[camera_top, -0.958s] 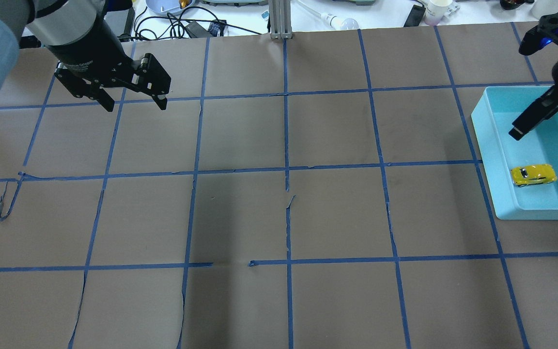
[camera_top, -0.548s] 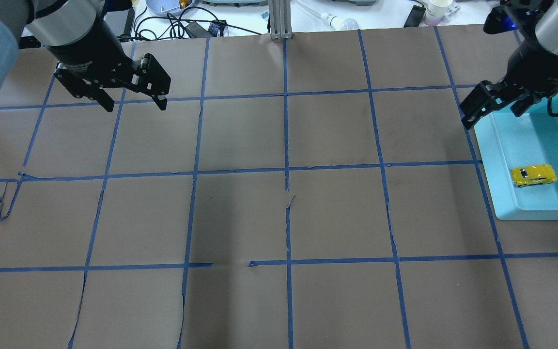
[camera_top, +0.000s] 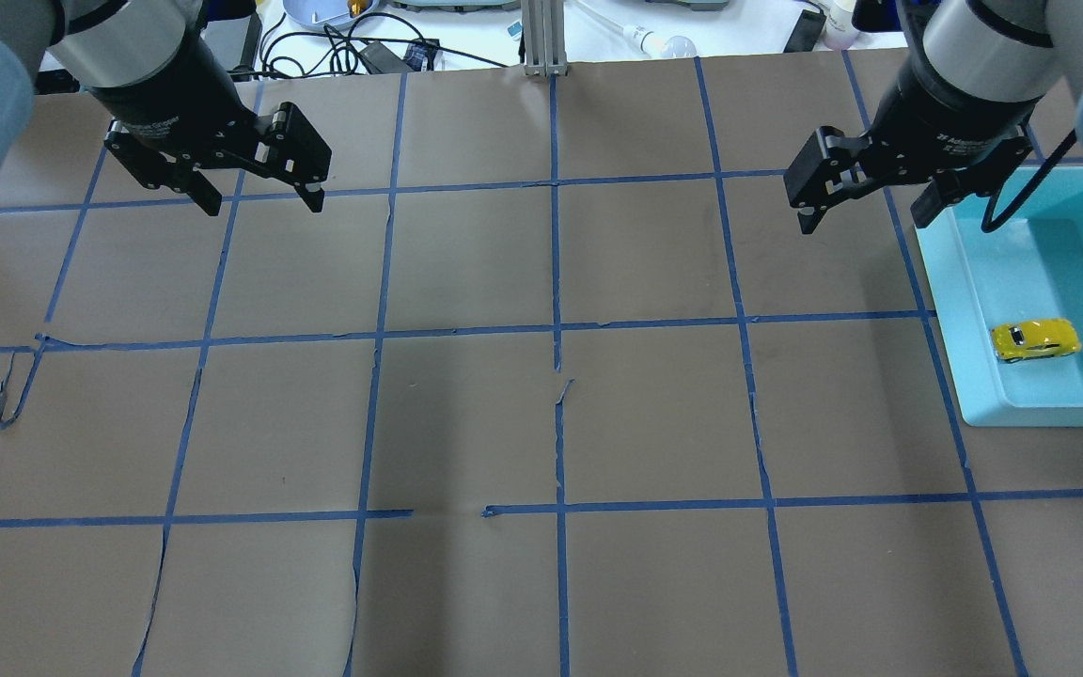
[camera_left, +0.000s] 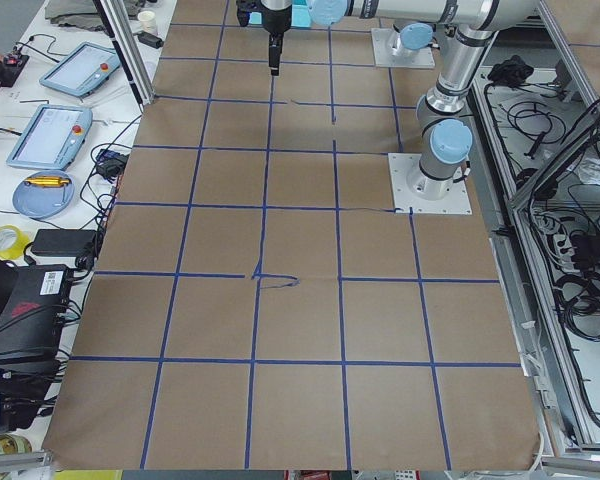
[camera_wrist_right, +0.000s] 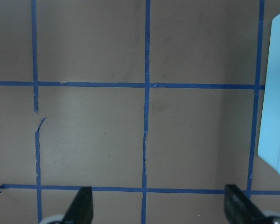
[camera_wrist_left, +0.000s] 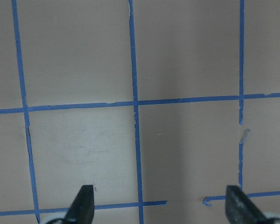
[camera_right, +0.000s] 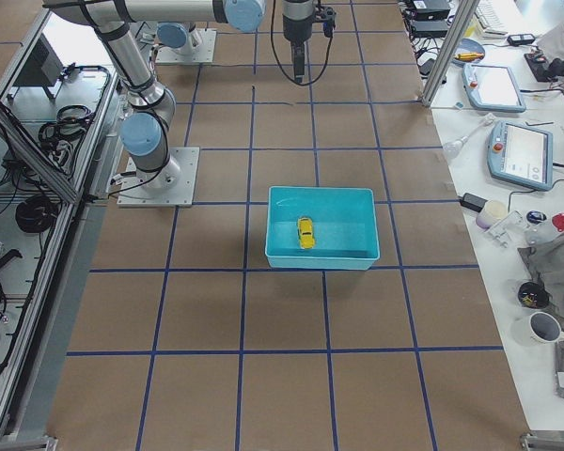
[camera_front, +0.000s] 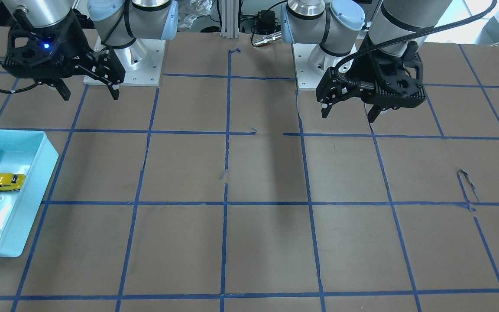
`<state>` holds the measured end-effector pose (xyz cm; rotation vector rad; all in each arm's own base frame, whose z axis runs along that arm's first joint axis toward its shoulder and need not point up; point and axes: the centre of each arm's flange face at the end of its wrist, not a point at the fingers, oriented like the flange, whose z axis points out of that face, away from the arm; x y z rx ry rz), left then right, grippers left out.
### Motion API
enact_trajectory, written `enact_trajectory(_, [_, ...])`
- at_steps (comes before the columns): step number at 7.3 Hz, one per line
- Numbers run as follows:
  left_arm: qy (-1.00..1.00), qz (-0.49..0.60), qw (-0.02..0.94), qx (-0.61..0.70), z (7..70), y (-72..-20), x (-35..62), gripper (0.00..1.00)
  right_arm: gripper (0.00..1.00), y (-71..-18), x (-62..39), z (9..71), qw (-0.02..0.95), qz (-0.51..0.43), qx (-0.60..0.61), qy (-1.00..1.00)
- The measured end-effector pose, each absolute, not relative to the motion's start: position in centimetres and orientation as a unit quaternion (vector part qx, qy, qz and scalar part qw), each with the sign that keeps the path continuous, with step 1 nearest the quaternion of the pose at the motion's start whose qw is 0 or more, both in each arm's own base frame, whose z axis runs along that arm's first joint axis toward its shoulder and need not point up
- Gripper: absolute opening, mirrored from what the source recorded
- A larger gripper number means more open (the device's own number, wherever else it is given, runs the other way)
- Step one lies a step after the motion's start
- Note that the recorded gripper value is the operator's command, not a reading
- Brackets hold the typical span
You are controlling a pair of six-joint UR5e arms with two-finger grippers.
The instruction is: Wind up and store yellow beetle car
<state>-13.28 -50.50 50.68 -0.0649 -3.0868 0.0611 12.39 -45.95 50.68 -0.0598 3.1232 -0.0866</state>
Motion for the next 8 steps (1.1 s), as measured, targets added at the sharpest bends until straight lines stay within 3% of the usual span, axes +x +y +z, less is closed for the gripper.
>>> enact_trajectory(8, [-0.999,0.021,0.027,-0.021,50.8,-50.5,-13.2,1.0,1.0,-45.7,14.0,50.3,-0.011,-0.022,0.014,1.0])
